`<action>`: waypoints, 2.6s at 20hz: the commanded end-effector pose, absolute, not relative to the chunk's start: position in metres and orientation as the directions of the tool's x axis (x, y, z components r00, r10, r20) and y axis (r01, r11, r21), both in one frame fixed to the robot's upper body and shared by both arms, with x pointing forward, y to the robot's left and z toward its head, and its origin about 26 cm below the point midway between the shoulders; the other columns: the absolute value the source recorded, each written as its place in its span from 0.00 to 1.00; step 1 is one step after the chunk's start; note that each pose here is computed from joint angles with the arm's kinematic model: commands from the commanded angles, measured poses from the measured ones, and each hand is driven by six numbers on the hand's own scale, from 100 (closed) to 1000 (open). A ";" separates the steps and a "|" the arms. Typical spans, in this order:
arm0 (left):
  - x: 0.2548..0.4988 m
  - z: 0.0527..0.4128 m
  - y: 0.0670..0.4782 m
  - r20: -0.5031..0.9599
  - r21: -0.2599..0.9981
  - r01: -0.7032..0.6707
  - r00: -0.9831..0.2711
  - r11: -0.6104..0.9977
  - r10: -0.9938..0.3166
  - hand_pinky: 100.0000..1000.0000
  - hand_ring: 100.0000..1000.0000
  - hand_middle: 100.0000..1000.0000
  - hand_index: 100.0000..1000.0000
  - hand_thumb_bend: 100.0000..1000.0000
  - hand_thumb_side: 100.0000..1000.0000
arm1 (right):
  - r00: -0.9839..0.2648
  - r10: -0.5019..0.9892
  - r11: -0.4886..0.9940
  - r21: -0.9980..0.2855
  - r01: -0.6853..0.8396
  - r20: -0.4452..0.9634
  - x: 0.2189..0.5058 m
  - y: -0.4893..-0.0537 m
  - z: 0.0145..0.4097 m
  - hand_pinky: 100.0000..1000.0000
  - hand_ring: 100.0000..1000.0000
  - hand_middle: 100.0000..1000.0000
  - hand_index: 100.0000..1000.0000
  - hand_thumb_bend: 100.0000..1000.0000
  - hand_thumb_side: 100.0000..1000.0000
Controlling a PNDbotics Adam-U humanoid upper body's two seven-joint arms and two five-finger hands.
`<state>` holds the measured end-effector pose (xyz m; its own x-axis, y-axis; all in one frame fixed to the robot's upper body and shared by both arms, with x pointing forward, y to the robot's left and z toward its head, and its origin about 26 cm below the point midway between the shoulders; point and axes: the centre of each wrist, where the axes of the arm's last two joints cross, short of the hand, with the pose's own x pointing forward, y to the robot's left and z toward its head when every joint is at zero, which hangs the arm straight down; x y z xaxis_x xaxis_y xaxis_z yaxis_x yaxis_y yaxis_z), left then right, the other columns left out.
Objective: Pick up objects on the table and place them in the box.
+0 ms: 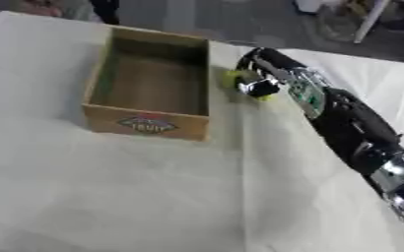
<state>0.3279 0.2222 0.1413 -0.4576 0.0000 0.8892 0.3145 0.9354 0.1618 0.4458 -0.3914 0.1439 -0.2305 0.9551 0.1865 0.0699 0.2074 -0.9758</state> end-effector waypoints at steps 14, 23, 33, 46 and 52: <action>0.325 0.144 0.226 0.884 0.167 0.313 -0.468 0.935 -0.001 0.58 0.86 0.57 0.66 0.14 0.54 | -0.394 0.903 0.309 -0.895 0.321 0.171 0.439 -0.371 0.246 0.04 0.23 0.38 0.60 0.00 0.12; 0.326 0.147 0.219 0.879 0.169 0.344 -0.476 0.924 0.017 0.58 0.86 0.57 0.66 0.14 0.54 | -0.518 0.838 0.335 -0.911 0.240 0.172 0.456 -0.316 0.253 0.06 0.24 0.39 0.62 0.00 0.13; 0.327 0.152 0.210 0.872 0.168 0.377 -0.487 0.911 0.041 0.58 0.86 0.57 0.66 0.15 0.55 | -0.581 0.803 0.267 -0.952 0.149 0.135 0.471 -0.271 0.227 0.14 0.30 0.46 0.67 0.00 0.17; 0.327 0.151 0.210 0.873 0.165 0.379 -0.485 0.910 0.044 0.59 0.86 0.57 0.66 0.15 0.55 | -0.638 0.770 0.071 -0.993 0.097 -0.008 0.474 -0.254 0.197 0.75 0.86 0.86 0.90 0.25 0.26; 0.327 0.148 0.212 0.878 0.161 0.371 -0.477 0.914 0.039 0.59 0.86 0.57 0.66 0.15 0.55 | -0.649 0.760 0.154 -0.979 0.137 0.029 0.470 -0.253 0.208 0.71 0.84 0.83 0.90 0.09 0.17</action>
